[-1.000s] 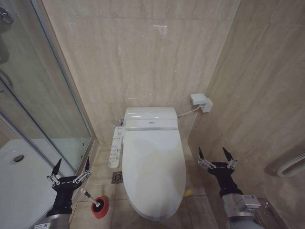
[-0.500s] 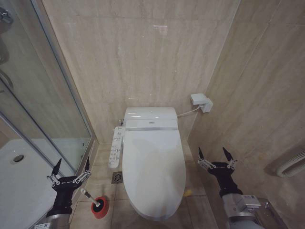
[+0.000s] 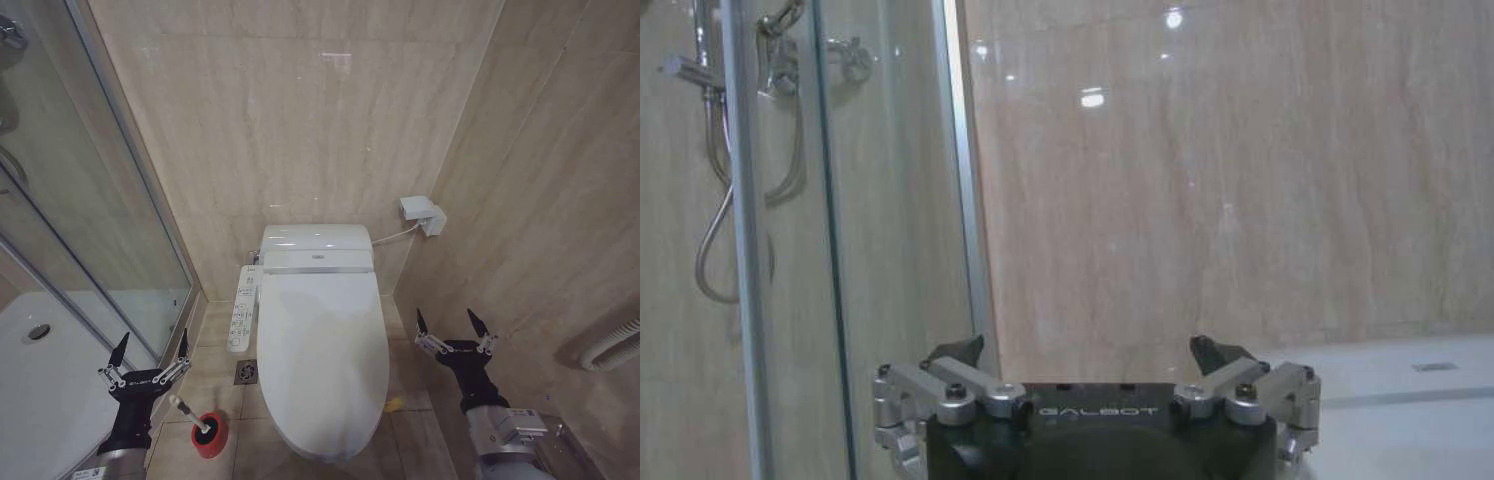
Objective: Open the toilet lid, clean the toilet bowl with a toilet brush, close the toilet lid, and flush.
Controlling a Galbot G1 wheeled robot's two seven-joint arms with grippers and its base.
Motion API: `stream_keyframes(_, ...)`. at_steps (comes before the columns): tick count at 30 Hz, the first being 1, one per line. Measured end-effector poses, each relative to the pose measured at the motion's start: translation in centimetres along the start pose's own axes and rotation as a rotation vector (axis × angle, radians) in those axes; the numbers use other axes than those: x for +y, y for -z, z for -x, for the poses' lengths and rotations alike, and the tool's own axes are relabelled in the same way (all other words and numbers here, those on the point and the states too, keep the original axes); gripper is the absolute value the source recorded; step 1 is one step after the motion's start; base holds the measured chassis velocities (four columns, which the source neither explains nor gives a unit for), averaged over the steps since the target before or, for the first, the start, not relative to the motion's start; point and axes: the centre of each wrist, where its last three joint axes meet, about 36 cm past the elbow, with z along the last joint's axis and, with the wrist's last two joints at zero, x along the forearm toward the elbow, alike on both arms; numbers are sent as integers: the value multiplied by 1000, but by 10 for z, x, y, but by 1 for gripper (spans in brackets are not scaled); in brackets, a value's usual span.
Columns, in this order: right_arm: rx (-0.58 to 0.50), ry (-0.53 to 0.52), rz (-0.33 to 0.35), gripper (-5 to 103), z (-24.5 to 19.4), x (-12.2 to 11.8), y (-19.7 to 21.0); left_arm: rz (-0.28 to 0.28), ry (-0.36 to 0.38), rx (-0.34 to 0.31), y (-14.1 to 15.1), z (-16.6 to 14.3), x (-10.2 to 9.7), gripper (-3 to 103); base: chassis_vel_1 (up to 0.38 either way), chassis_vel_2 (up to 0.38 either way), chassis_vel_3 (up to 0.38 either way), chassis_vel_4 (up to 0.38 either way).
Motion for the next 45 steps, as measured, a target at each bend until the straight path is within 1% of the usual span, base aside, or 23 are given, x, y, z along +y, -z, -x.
stream_keyframes(45,0,0,0,100,0,0,0,0,0,0,0,0,0,100,0,0,0,0)
